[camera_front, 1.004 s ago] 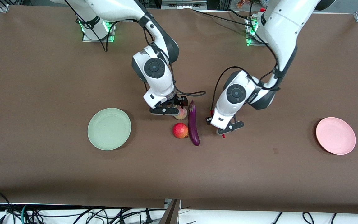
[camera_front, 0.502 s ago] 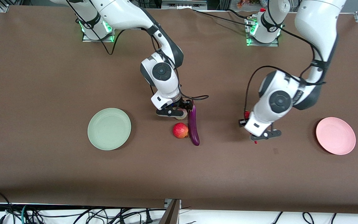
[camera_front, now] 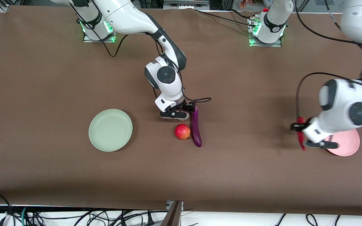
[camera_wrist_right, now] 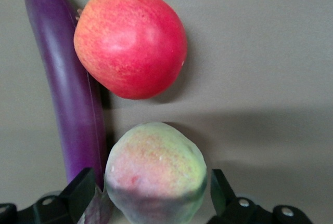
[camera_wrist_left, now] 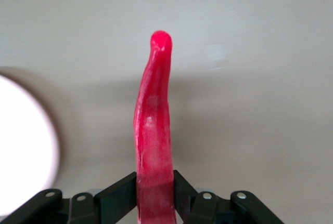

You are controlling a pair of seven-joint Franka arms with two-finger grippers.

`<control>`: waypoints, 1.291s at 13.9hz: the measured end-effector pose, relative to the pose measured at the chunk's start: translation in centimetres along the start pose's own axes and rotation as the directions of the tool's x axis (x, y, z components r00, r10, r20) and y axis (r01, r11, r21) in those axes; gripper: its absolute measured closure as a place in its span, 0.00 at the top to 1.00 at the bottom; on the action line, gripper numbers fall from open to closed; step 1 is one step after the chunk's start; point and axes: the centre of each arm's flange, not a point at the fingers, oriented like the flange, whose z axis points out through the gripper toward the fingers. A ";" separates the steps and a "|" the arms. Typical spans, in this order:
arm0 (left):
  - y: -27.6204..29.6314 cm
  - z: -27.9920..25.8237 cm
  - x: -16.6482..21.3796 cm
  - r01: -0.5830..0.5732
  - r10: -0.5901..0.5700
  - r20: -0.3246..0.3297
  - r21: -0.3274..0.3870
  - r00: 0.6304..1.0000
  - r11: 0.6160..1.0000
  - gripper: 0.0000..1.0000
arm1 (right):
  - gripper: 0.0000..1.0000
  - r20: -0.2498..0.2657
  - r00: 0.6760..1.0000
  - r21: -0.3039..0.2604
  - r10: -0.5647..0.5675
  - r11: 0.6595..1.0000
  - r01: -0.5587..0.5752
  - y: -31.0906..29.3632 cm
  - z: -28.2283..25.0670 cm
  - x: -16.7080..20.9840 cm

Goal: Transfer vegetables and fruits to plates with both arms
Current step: 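Carry the chili to the pink plate while the right gripper grasps the peach, then place the peach on the green plate with the right gripper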

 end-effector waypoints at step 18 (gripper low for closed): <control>-12.0 2.3 0.2 -0.453 0.463 -0.033 0.156 0.886 0.878 1.00 | 0.80 0.189 0.934 -0.084 -0.303 0.943 0.323 22.2 -10.2 17.0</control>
